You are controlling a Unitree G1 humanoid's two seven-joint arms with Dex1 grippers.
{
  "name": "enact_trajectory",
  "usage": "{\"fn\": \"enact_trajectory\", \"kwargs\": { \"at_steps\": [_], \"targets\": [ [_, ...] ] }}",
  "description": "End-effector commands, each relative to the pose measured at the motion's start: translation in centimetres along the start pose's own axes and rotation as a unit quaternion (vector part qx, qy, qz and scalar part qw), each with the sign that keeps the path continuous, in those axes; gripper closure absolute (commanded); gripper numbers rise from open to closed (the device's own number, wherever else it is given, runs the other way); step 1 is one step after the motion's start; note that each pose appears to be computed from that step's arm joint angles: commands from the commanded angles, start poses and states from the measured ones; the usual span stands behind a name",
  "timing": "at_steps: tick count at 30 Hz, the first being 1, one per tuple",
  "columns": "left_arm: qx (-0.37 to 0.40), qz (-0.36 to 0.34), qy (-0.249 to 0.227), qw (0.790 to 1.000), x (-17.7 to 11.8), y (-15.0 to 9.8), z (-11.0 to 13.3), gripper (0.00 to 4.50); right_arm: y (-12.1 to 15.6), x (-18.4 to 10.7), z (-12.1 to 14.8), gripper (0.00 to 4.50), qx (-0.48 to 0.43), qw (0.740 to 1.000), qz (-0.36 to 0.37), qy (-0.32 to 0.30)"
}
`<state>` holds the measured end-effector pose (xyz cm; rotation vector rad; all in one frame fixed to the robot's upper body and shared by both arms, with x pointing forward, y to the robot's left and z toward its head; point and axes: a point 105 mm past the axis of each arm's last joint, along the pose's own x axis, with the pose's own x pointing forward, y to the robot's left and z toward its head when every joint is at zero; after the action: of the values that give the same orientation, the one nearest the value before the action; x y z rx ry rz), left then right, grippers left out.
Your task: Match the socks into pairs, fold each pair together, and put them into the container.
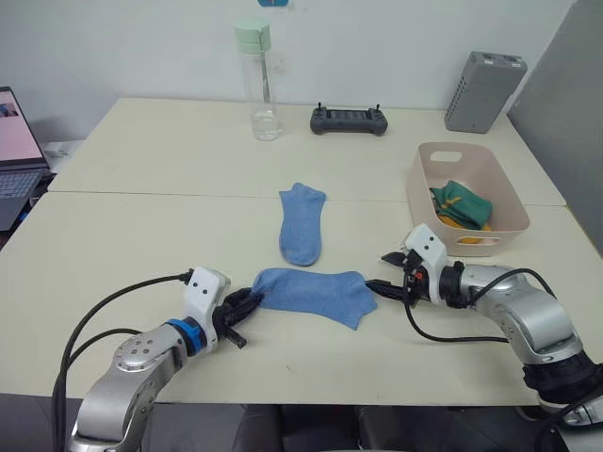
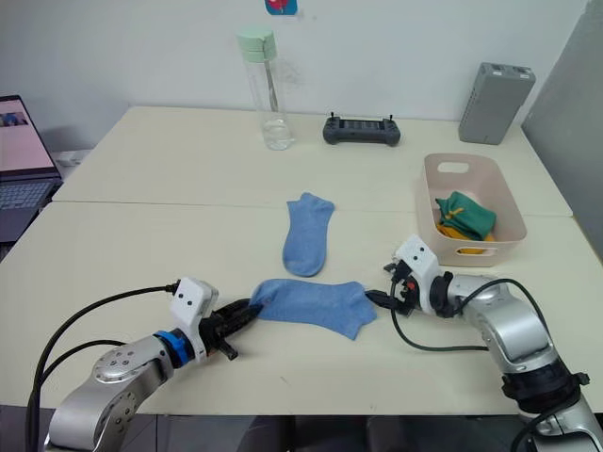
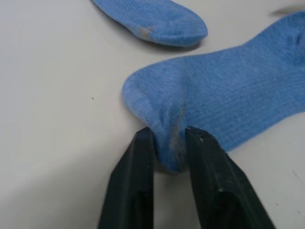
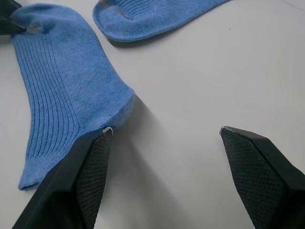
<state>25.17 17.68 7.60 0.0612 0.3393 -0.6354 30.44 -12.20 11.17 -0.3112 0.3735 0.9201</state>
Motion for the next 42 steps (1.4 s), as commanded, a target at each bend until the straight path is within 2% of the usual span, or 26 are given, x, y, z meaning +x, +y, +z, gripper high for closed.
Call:
{"fn": "enact_trajectory", "kwargs": {
  "at_steps": [1,4,5,8,9,11,15,17,18,19,23,27,31,35,39,42],
  "targets": [
    [0.02,-0.003,-0.015,1.0,-1.8,0.3,1.7,2.11,-0.1,-0.6,1.5,0.62,-0.033,0.999,0.0,-0.025],
    [0.048,0.007,-0.017,0.999,-3.8,1.9,3.0,1.19,-0.2,-0.8,2.3,0.62,-0.057,0.997,0.008,-0.041],
    [0.061,0.012,-0.026,0.998,-4.4,2.7,3.9,1.19,0.2,-0.8,2.9,0.62,-0.072,0.996,0.021,-0.057],
    [0.115,-0.011,-0.036,0.993,-4.9,3.7,5.3,1.15,2.2,-0.1,4.2,1.22,-0.068,0.989,0.078,-0.102],
    [0.13,-0.026,-0.034,0.991,-4.5,3.6,5.4,1.54,2.6,0.5,4.2,1.54,-0.074,0.988,0.089,-0.103],
    [0.148,-0.051,-0.038,0.987,-3.5,3.3,5.6,2.03,3.1,1.5,4.0,2.21,-0.087,0.986,0.099,-0.1],
    [0.195,-0.103,-0.044,0.974,0.5,1.7,5.5,3.31,3.9,4.2,3.4,3.63,-0.112,0.984,0.103,-0.095],
    [0.194,-0.108,-0.056,0.973,2.4,1.2,5.4,3.95,3.7,5.1,2.4,4.35,-0.124,0.984,0.092,-0.086],
    [0.187,-0.109,-0.063,0.974,3.2,1.0,5.3,4.27,3.6,5.3,1.9,4.5,-0.131,0.984,0.087,-0.08],
    [0.182,-0.109,-0.06,0.975,3.8,0.9,5.0,4.49,3.4,5.3,1.4,4.5,-0.131,0.985,0.082,-0.075],
    [0.19,-0.112,-0.025,0.975,4.5,1.3,2.7,4.49,2.8,4.7,-0.8,4.5,-0.139,0.987,0.072,-0.046],
    [0.194,-0.104,0.004,0.975,3.5,2.6,1.3,4.49,2.3,2.9,-1.8,4.5,-0.126,0.989,0.06,-0.038],
    [0.21,-0.085,-0.005,0.974,2.7,3.9,1.7,4.49,2.1,1.4,-1.6,4.5,-0.101,0.992,0.056,-0.053],
    [0.205,-0.123,-0.035,0.97,1.8,2.2,3.0,4.49,3.8,1.0,1.5,4.5,-0.071,0.986,0.093,-0.116],
    [0.208,-0.14,-0.026,0.968,1.5,1.4,2.9,4.49,5.4,2.2,0.7,4.5,-0.079,0.985,0.117,-0.094],
    [0.226,-0.132,0.011,0.965,1.4,1.9,1.4,4.49,5.6,2.4,-0.9,4.5,-0.098,0.986,0.125,-0.056]
  ]
}}
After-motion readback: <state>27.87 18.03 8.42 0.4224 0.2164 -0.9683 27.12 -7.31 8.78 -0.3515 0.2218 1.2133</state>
